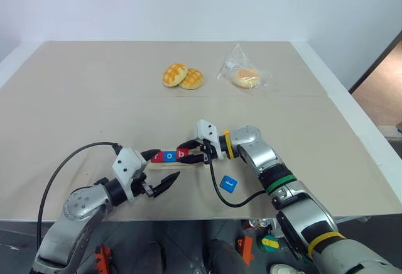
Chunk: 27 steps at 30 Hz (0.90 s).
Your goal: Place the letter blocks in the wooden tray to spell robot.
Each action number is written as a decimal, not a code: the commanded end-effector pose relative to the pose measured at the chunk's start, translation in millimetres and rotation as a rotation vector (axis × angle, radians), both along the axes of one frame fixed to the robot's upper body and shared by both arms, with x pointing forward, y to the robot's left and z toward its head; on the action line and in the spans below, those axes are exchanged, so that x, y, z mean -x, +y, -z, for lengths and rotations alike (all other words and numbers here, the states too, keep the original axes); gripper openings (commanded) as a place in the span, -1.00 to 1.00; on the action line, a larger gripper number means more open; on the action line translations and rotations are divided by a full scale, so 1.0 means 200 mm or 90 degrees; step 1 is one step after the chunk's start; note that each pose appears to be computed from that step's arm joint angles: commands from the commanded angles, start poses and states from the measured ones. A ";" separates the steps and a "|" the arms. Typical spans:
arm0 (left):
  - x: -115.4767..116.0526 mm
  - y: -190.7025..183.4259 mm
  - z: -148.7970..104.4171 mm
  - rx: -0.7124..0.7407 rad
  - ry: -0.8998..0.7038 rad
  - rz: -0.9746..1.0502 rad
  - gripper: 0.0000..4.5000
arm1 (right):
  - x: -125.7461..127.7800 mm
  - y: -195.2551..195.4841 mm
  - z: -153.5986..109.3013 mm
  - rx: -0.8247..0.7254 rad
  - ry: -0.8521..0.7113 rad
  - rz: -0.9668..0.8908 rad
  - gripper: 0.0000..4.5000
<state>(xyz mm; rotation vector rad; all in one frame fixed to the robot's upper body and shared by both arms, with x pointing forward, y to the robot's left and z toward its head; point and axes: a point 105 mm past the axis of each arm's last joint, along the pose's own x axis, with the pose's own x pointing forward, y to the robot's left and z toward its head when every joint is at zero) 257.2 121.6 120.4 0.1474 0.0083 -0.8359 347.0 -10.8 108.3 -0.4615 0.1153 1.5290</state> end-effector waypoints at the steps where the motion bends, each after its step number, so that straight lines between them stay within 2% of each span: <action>1: 0.01 -0.02 -0.06 0.000 -0.032 0.013 1.00 | 0.00 0.01 -0.03 0.000 -0.020 -0.012 -0.09; 11: 0.01 -0.01 -0.09 0.037 -0.032 0.013 1.00 | 0.00 0.01 -0.13 -0.036 -0.060 -0.014 -0.09; 17: 0.01 -0.01 -0.09 0.023 -0.032 0.023 1.00 | 0.01 0.01 -0.18 -0.053 -0.068 -0.016 -0.09; 27: 0.02 -0.02 -0.07 0.013 -0.027 0.021 1.00 | 0.04 0.00 -0.08 -0.024 -0.023 -0.027 -0.09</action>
